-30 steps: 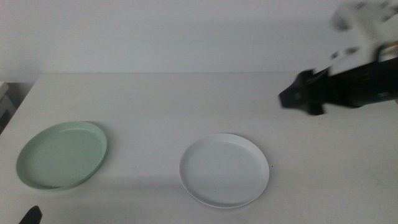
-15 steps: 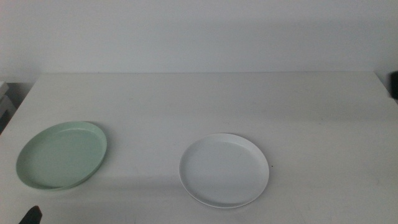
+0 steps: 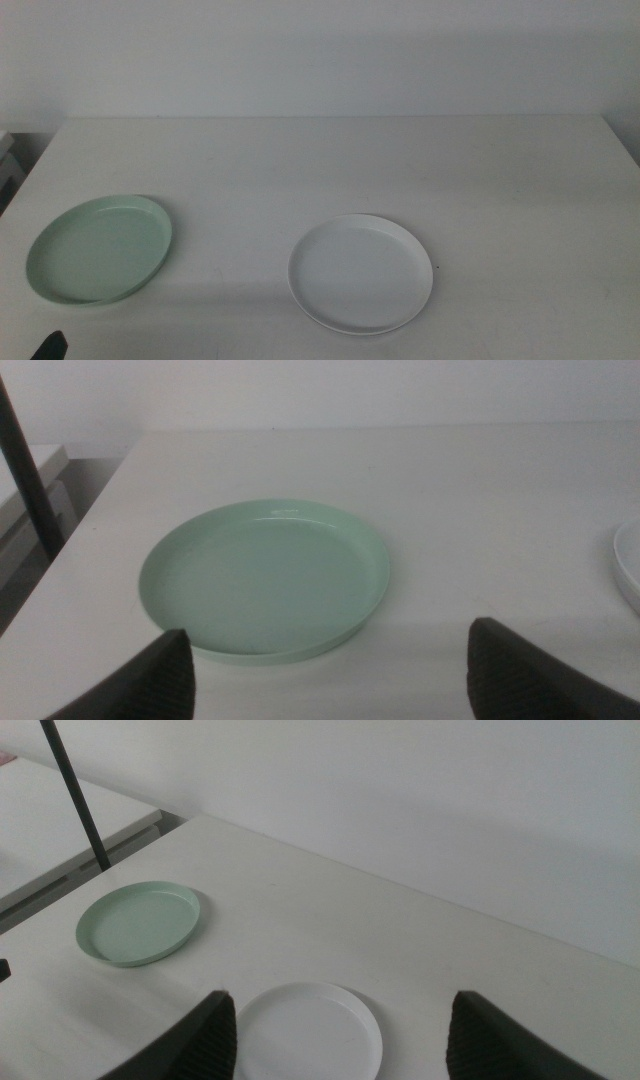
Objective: Stack the three bowls on top of each other.
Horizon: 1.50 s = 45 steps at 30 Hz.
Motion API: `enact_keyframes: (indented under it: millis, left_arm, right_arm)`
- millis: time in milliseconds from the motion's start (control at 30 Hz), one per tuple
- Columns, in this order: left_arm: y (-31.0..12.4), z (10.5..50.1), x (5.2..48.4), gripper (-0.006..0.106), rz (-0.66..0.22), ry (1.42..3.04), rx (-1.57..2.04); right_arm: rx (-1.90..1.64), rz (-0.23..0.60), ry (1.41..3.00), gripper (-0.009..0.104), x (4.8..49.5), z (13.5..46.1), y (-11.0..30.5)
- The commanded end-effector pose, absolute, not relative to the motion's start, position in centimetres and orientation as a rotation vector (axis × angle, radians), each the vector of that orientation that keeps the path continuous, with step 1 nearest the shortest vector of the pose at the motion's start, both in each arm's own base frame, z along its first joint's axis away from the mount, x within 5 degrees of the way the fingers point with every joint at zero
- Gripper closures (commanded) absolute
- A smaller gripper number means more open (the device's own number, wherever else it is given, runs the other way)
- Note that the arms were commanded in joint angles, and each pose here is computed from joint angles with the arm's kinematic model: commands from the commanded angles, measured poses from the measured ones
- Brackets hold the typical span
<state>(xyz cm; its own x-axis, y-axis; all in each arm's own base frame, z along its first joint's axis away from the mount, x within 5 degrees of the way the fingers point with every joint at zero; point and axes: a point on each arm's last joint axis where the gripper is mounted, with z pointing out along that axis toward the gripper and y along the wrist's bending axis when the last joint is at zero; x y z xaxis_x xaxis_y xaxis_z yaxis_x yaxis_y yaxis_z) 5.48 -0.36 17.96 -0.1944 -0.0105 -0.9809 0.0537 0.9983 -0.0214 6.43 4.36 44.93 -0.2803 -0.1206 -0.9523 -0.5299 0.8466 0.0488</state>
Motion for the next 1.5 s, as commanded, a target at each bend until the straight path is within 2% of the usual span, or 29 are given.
enact_keyframes:
  millis: [0,400,600,833,967,1033,1367,1467]
  left_arm:
    - [-0.3,18.6,5.5,0.012,-0.061,1.68,0.028]
    - [-0.1,19.6,5.6,0.012,-0.024,1.657,0.01]
    - [0.3,25.5,7.1,0.012,0.009,1.737,-0.067]
    - [0.5,33.9,10.6,0.012,0.007,2.023,-0.083]
    - [0.6,36.7,12.2,0.012,0.002,2.162,-0.083]
    - [0.7,37.6,13.0,0.012,0.001,2.181,-0.083]
    - [0.9,37.7,16.2,0.012,-0.026,2.173,-0.131]
    - [1.1,37.7,16.7,0.012,0.013,2.173,-0.124]
  right_arm:
    - [-0.462,0.425,1.736,0.04,6.5,46.4,4.2]
    - [-0.464,0.425,1.741,0.04,6.5,46.3,4.2]
    - [-0.464,0.425,1.742,0.04,6.5,46.3,4.2]
    - [-0.464,0.425,1.742,0.04,6.5,46.3,4.2]
    - [-0.464,0.425,1.742,0.04,6.5,46.3,4.2]
    - [-0.464,0.425,1.742,0.04,6.5,46.3,4.2]
    - [-0.464,0.425,1.742,0.04,6.5,46.3,4.2]
    - [-0.464,0.425,1.742,0.04,6.5,46.3,4.2]
